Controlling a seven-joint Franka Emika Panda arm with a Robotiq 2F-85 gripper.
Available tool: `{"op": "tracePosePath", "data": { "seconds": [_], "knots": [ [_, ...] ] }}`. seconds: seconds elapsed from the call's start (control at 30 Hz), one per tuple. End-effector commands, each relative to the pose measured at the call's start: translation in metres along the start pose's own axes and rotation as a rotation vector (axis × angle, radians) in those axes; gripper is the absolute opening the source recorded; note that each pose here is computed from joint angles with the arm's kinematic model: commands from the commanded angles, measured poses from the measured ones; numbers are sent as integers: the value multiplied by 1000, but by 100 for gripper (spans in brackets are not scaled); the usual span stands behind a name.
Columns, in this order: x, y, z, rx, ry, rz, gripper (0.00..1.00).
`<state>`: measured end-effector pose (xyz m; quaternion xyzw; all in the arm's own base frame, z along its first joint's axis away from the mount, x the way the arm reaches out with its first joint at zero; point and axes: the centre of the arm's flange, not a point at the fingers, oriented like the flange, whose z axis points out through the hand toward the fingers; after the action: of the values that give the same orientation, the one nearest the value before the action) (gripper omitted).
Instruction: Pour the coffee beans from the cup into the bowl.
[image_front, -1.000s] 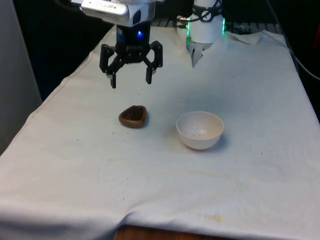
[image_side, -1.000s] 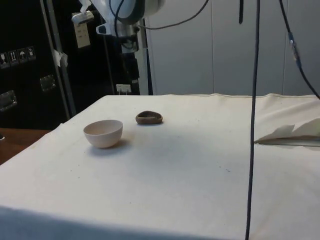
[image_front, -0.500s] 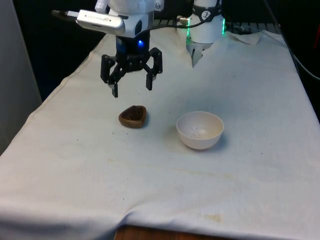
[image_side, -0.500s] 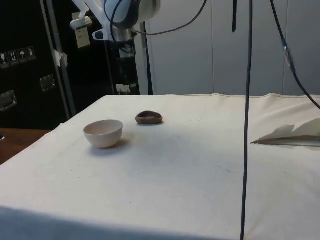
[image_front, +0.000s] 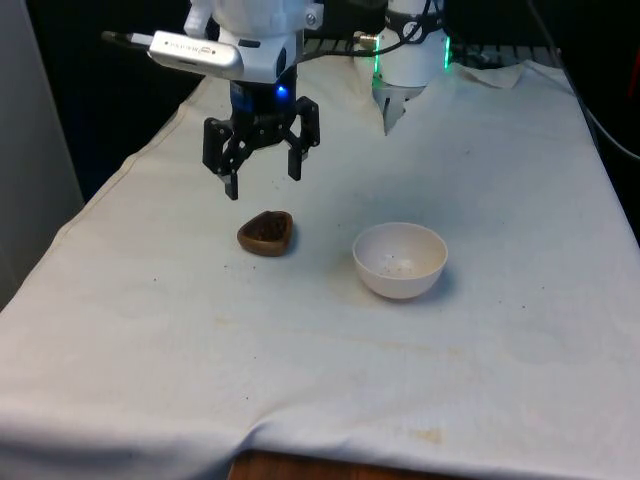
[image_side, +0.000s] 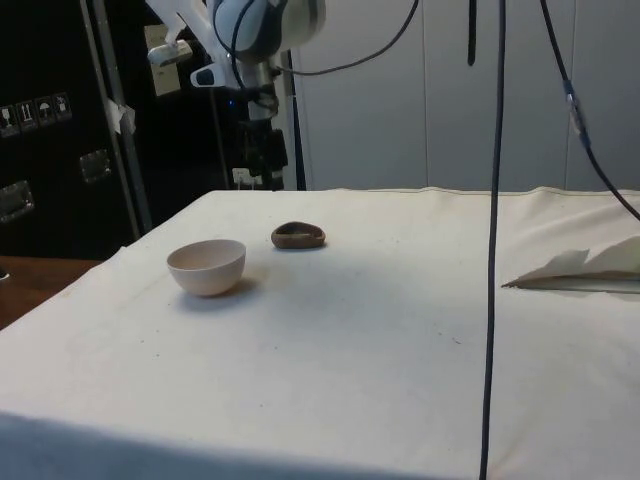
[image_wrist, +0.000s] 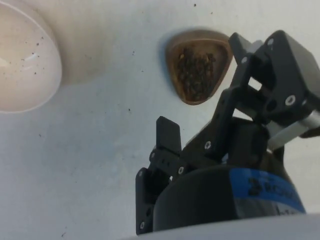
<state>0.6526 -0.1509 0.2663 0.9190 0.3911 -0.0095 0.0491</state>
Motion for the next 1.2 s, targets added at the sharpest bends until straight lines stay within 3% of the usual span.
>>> {"op": "tracePosePath", "data": {
  "seconds": [0.0,0.03,0.3,0.33,0.47,0.83,0.87,0.93,1.17],
  "knots": [
    [-2,0,1,-4,8,-10,100],
    [-1,0,1,1,0,-5,100],
    [-7,-2,10,8,9,-76,100],
    [-7,-2,9,15,1,-65,100],
    [-9,-2,16,13,6,-116,100],
    [-12,-2,27,25,-5,-201,100],
    [-12,-2,25,32,-12,-193,100],
    [-14,0,29,26,-7,-222,100],
    [-21,3,33,33,-14,-254,100]
  ]
}}
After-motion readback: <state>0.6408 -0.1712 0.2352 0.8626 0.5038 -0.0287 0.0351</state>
